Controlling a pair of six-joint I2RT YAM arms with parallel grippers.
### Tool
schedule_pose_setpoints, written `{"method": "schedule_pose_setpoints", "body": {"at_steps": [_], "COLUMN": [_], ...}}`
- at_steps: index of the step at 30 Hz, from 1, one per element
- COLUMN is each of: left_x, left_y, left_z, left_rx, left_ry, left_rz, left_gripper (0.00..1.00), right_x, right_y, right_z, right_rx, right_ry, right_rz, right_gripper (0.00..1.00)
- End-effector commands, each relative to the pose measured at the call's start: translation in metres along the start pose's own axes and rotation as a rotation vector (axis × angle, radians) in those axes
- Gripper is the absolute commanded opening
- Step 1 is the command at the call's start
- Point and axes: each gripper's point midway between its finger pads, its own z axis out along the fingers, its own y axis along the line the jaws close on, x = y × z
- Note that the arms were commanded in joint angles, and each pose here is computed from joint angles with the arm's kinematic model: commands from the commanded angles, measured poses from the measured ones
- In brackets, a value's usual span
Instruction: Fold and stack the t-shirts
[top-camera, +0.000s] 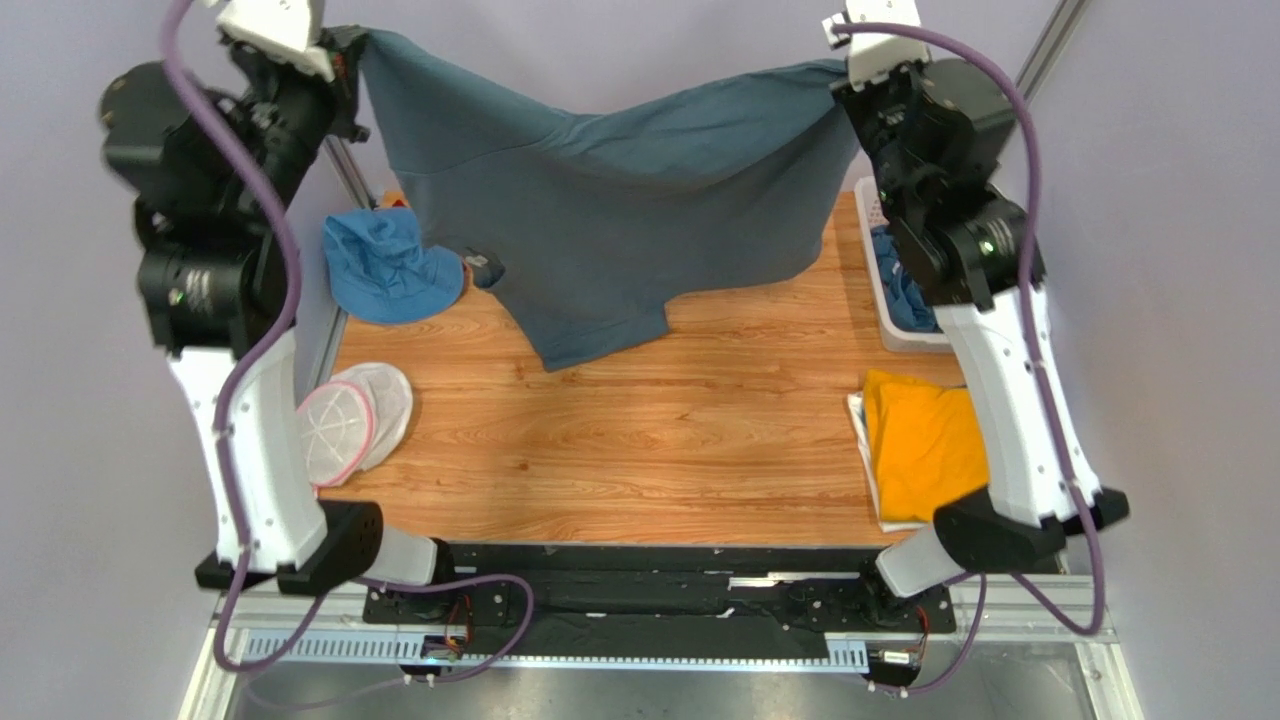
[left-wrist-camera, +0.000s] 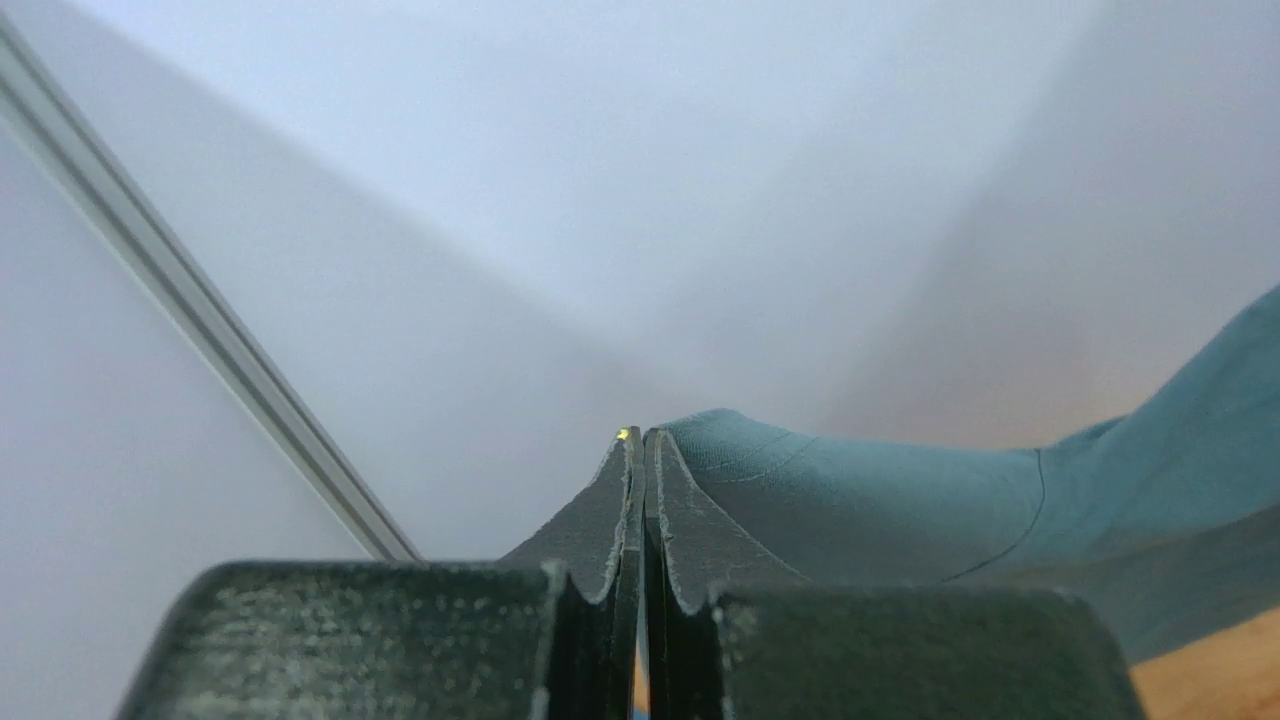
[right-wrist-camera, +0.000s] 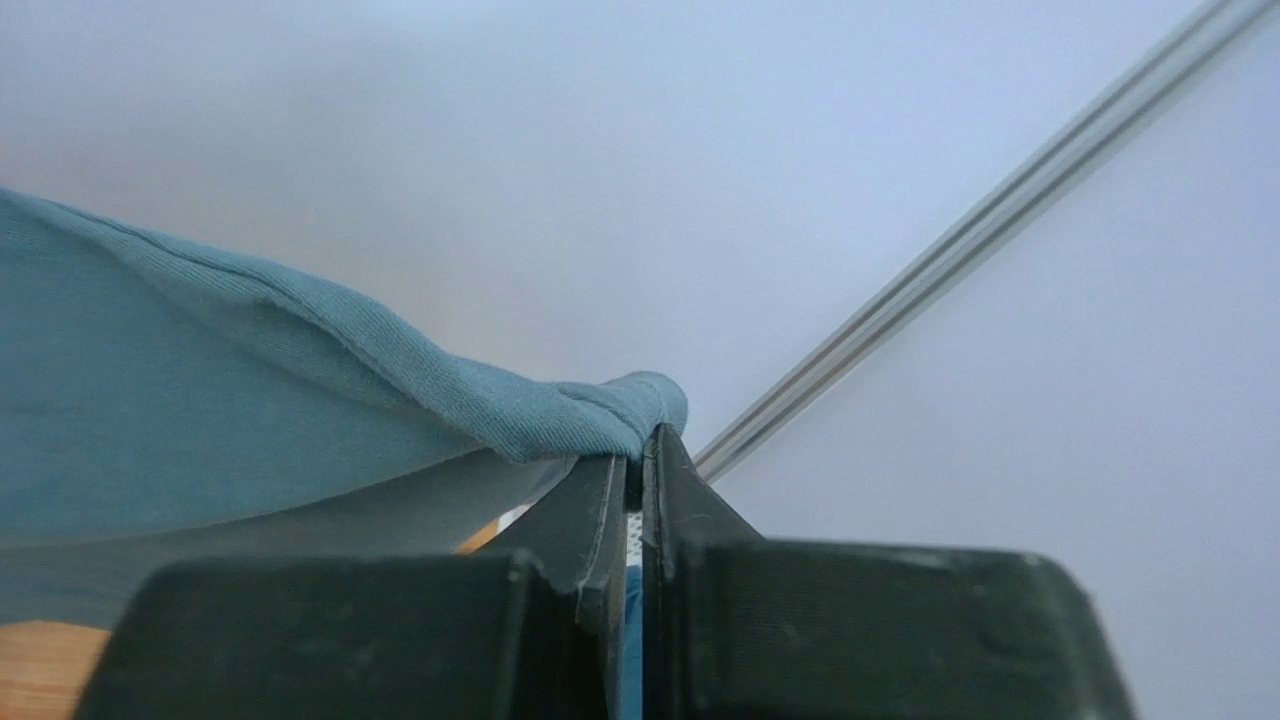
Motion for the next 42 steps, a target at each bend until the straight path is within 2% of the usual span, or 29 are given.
{"method": "schedule_pose_setpoints", "body": {"at_steps": [1,2,5,8,12,18,21,22,24,25,27,28,29,31,32,35,42], "left_x": [-0.087,-0.100,-0.121,-0.130,-0.135,-0.118,-0.102,-0.084,-0.084,-0.063,-0.069,-0.051,-0.061,-0.052,-0.062,-0.072,-0.103], "left_y": [0.007,0.006,-0.002,-0.007,0.004,0.028,0.045,0.050,0.064,0.067,0.074,0.078,0.086,0.094,0.101,0.111,0.113], "left_z": [-0.062,-0.078,-0.106,-0.125,-0.134,-0.093,-0.052,-0.025,-0.009,0.018,0.031,0.053,0.052,0.072,0.068,0.069,0.042], "left_rx": [-0.056,-0.060,-0.043,-0.033,-0.101,-0.189,-0.247,-0.251,-0.310,-0.306,-0.332,-0.341,-0.384,-0.414,-0.454,-0.507,-0.531], "left_ry": [-0.236,-0.273,-0.346,-0.371,-0.372,-0.331,-0.304,-0.265,-0.275,-0.237,-0.275,-0.252,-0.283,-0.304,-0.335,-0.394,-0.459], "left_rz": [0.111,0.121,0.132,0.123,0.135,0.165,0.189,0.205,0.222,0.223,0.230,0.227,0.222,0.220,0.222,0.232,0.261], "left_gripper": [0.00,0.00,0.00,0.00,0.00,0.00,0.00,0.00,0.00,0.00,0.00,0.00,0.00,0.00,0.00,0.00,0.00], "right_x": [-0.025,-0.012,-0.003,0.010,0.012,0.004,-0.001,0.005,-0.003,0.006,-0.004,-0.005,0.003,-0.015,-0.011,-0.030,-0.042], "right_y": [-0.055,-0.048,-0.055,-0.057,-0.061,-0.066,-0.074,-0.070,-0.079,-0.076,-0.088,-0.097,-0.089,-0.109,-0.105,-0.121,-0.135], "right_z": [-0.053,-0.052,-0.074,-0.086,-0.095,-0.077,-0.063,-0.046,-0.034,-0.015,-0.002,0.003,0.025,0.028,0.043,0.044,0.031], "right_rx": [0.129,0.119,0.114,0.114,0.114,0.174,0.219,0.222,0.250,0.254,0.286,0.309,0.300,0.352,0.351,0.403,0.449], "right_ry": [-0.095,-0.057,-0.052,-0.030,-0.027,-0.036,-0.049,-0.025,-0.042,-0.014,-0.039,-0.041,-0.021,-0.068,-0.061,-0.117,-0.159], "right_rz": [0.002,-0.021,-0.029,-0.044,-0.052,-0.091,-0.077,-0.084,-0.064,-0.066,-0.047,-0.044,-0.057,-0.035,-0.044,-0.042,-0.048], "right_gripper": [0.00,0.00,0.00,0.00,0.00,0.00,0.00,0.00,0.00,0.00,0.00,0.00,0.00,0.00,0.00,0.00,0.00]}}
